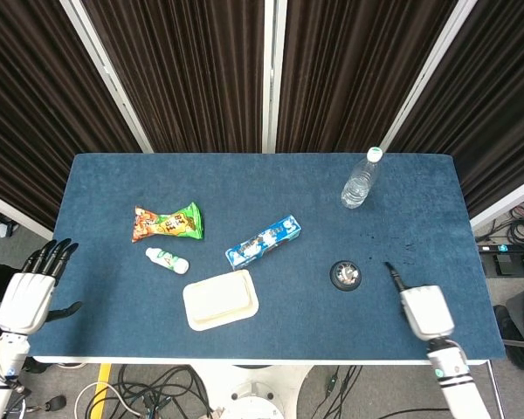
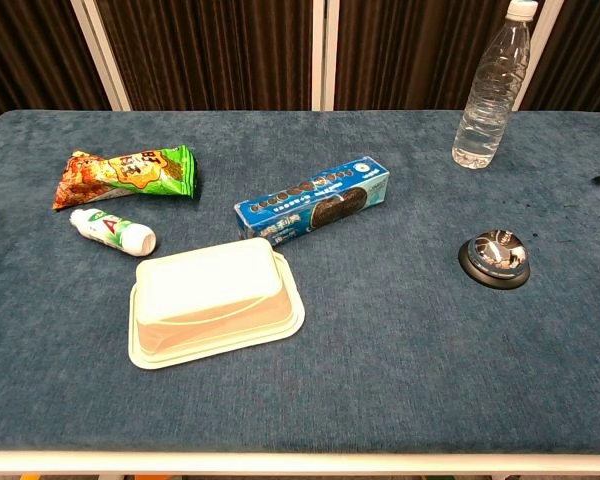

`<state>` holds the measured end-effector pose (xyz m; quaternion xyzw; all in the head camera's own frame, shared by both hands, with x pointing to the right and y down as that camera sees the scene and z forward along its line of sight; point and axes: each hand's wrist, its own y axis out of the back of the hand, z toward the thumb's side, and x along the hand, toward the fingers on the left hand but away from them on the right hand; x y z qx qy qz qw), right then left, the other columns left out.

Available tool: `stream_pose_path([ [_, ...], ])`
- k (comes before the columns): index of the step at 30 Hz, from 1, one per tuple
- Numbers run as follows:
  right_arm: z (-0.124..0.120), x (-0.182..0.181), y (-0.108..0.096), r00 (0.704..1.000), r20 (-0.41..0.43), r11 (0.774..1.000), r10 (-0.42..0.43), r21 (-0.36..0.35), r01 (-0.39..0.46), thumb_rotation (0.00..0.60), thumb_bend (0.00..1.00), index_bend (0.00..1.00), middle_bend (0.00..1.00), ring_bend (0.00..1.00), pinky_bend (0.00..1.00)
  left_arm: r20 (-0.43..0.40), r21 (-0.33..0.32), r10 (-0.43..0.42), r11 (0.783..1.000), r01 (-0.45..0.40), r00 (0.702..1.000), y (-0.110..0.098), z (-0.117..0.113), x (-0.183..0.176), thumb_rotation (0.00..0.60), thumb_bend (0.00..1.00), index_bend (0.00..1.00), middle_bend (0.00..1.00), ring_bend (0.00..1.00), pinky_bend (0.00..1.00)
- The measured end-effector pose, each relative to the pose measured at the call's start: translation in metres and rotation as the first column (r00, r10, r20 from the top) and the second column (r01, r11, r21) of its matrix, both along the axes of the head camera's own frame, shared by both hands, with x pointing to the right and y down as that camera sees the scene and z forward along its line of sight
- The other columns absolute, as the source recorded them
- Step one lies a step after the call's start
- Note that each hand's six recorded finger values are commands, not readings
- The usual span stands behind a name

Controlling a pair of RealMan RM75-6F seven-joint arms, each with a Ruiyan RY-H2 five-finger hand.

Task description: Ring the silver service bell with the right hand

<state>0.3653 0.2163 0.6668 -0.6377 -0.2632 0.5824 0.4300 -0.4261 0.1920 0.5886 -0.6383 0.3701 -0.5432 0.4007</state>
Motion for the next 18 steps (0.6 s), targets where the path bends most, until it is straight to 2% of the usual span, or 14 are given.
stream_pose_path([
  [7, 0.029, -0.035, 0.001, 0.997, -0.024, 0.996, -0.077, -0.05, 0.075, 0.6, 1.0, 0.0, 0.88, 0.79, 0.74, 0.005, 0.001, -0.02, 1.0, 0.02, 1.0, 0.0, -0.001, -0.009, 0.6, 0.02, 0.07, 0.04, 0.0, 0.15],
  [18, 0.044, -0.042, 0.002, 0.996, -0.045, 0.992, -0.08, -0.098, 0.075, 0.6, 1.0, 0.0, 0.89, 0.79, 0.74, 0.008, -0.003, -0.037, 0.999, 0.037, 0.999, 0.001, 0.001, -0.018, 0.6, 0.02, 0.07, 0.04, 0.0, 0.15],
])
